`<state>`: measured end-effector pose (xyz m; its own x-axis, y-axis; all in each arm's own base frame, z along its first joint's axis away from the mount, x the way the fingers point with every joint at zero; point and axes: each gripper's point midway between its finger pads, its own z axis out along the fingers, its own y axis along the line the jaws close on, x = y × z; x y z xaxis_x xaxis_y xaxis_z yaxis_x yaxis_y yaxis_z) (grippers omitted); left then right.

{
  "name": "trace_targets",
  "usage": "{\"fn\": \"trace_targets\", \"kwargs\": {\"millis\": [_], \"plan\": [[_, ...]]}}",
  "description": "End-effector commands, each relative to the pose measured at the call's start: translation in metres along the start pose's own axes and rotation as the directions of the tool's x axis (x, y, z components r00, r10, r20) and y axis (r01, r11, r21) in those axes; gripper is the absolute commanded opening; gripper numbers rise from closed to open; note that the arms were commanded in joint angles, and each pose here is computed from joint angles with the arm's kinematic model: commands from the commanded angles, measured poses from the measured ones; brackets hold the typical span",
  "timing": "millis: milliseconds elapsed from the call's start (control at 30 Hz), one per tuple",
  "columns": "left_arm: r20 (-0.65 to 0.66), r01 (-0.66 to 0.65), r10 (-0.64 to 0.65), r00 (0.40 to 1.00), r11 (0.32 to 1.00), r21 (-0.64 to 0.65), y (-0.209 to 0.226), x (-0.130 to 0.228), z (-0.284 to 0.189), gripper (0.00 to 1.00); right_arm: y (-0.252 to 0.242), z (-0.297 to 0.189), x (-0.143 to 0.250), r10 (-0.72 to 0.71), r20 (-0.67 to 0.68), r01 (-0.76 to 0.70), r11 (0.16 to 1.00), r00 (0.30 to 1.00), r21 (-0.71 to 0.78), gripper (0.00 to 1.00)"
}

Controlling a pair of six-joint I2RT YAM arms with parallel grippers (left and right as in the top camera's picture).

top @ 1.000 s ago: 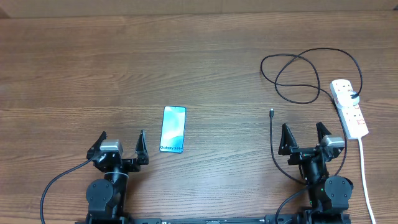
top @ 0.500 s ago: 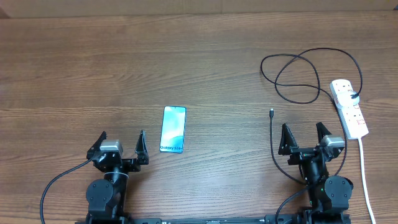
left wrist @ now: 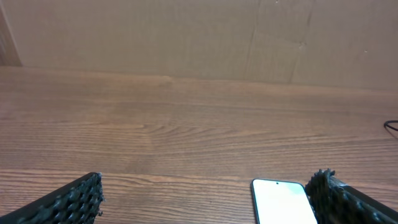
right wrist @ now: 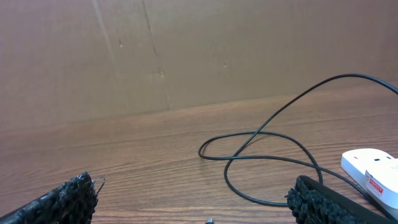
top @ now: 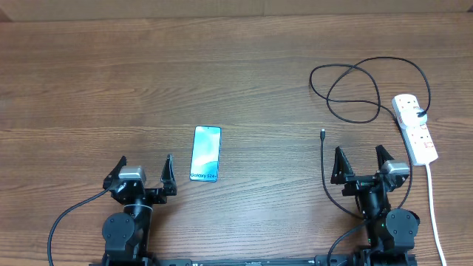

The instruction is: Plug charger to phone and switch on socket

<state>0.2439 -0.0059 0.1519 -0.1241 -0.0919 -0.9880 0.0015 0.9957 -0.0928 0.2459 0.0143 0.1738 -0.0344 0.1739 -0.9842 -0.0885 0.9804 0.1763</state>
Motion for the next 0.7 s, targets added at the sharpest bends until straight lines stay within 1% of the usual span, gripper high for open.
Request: {"fn": "trace_targets", "kwargs": {"millis": [0,200,267,333,400,433,467,567,600,667], "plan": [[-0.010,0.007,-0.007,1.000,1.000,-0.003,0.001,0.000,-0.001,1.00,-0.001,0.000,0.002,0.006,0.006,-0.006,1.000,1.000,0.006,1.00],[-0.010,0.006,-0.007,1.000,1.000,-0.004,0.001,0.000,-0.001,1.00,-0.001,0.000,0.002,0.006,0.006,-0.006,1.000,1.000,0.006,1.00],[0.021,-0.015,0.016,1.000,0.998,-0.054,0.009,-0.007,-0.001,0.99,-0.001,0.000,0.002,0.006,0.006,-0.006,1.000,1.000,0.006,1.00],[0.037,-0.011,0.014,0.999,0.995,-0.101,0.017,-0.011,-0.002,1.00,-0.001,0.000,0.002,0.006,0.006,-0.006,1.000,1.000,0.006,1.00],[0.040,-0.010,0.014,0.999,0.995,-0.098,0.017,-0.012,-0.002,0.99,-0.001,0.000,0.002,0.006,0.006,-0.006,1.000,1.000,0.006,1.00],[0.033,0.002,0.001,0.999,0.997,-0.081,0.014,-0.010,-0.002,1.00,-0.001,0.000,0.001,0.006,0.006,-0.006,1.000,1.000,0.006,1.00],[0.024,0.023,-0.023,0.999,0.999,-0.026,0.005,-0.008,-0.001,1.00,-0.001,0.000,0.002,0.006,0.006,-0.006,1.000,1.000,0.006,1.00],[0.019,-0.007,0.005,1.000,0.995,0.100,-0.017,-0.009,-0.002,1.00,-0.001,0.000,0.002,0.006,0.006,-0.006,1.000,1.000,0.006,1.00],[0.017,-0.019,0.017,1.000,0.992,0.125,-0.022,-0.009,-0.003,0.99,-0.001,0.000,0.002,0.006,0.006,-0.006,1.000,1.000,0.006,1.00],[0.007,-0.024,0.024,1.000,0.991,0.130,-0.023,-0.009,-0.004,1.00,-0.001,0.000,0.002,0.006,0.006,-0.006,1.000,1.000,0.006,1.00]]}}
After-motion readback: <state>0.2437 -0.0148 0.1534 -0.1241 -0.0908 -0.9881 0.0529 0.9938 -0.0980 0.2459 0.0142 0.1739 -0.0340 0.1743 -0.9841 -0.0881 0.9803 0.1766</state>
